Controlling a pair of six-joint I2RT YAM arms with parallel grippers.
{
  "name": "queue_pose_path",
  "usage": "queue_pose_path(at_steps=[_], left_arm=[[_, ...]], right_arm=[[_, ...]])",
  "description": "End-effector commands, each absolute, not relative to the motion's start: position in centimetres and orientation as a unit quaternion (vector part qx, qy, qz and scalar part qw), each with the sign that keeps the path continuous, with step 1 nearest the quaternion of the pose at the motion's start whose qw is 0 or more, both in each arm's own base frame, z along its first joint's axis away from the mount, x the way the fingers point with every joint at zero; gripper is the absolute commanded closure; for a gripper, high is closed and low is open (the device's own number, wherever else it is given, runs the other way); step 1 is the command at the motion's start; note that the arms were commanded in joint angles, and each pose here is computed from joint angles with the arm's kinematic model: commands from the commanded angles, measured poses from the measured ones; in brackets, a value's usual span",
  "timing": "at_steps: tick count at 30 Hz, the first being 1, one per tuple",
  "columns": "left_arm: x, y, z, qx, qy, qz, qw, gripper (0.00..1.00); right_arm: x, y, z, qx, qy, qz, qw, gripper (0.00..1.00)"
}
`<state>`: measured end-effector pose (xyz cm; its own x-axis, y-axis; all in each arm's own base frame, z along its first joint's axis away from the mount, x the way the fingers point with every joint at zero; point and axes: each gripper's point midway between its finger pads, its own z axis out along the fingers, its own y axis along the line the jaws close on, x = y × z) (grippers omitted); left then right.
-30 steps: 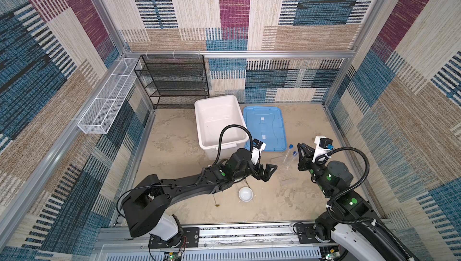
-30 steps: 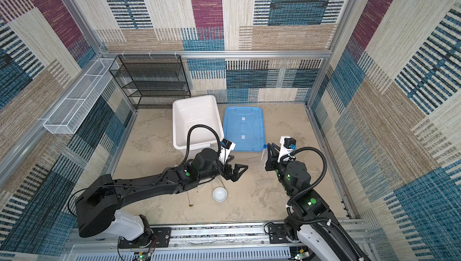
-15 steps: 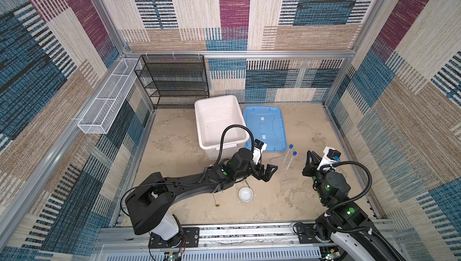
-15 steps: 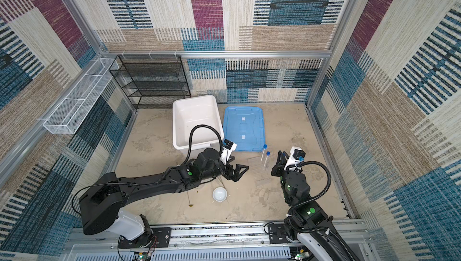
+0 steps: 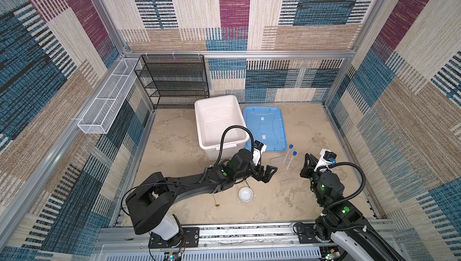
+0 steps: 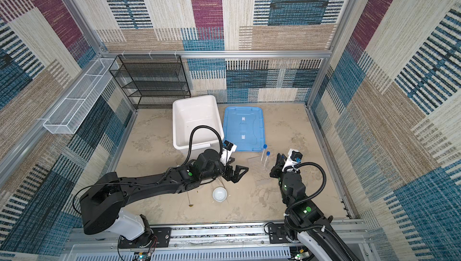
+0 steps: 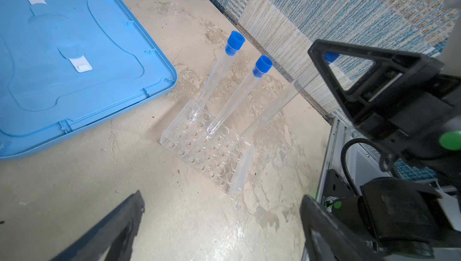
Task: Organize the chemistry lab equipment
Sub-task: 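Lower the tube into the clear rack and open the right gripper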
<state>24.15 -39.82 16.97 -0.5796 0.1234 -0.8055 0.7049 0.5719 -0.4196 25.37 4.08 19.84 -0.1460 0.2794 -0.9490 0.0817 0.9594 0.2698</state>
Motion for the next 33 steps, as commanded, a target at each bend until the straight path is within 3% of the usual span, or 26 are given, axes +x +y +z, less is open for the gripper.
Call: queue_pose_path(at_steps=[1, 33], left_arm=[[24.5, -40.1, 17.7, 0.247, 0.793, -0.396, 0.391, 0.01], [24.9, -40.7, 17.5, 0.248, 0.794, -0.396, 0.389, 0.01]], right_arm=[[25.7, 3.8, 20.6, 0.141, 0.741, 0.080, 0.652, 0.89], [26.5, 5.0, 18.5, 0.088, 0.755, 0.062, 0.647, 0.87]])
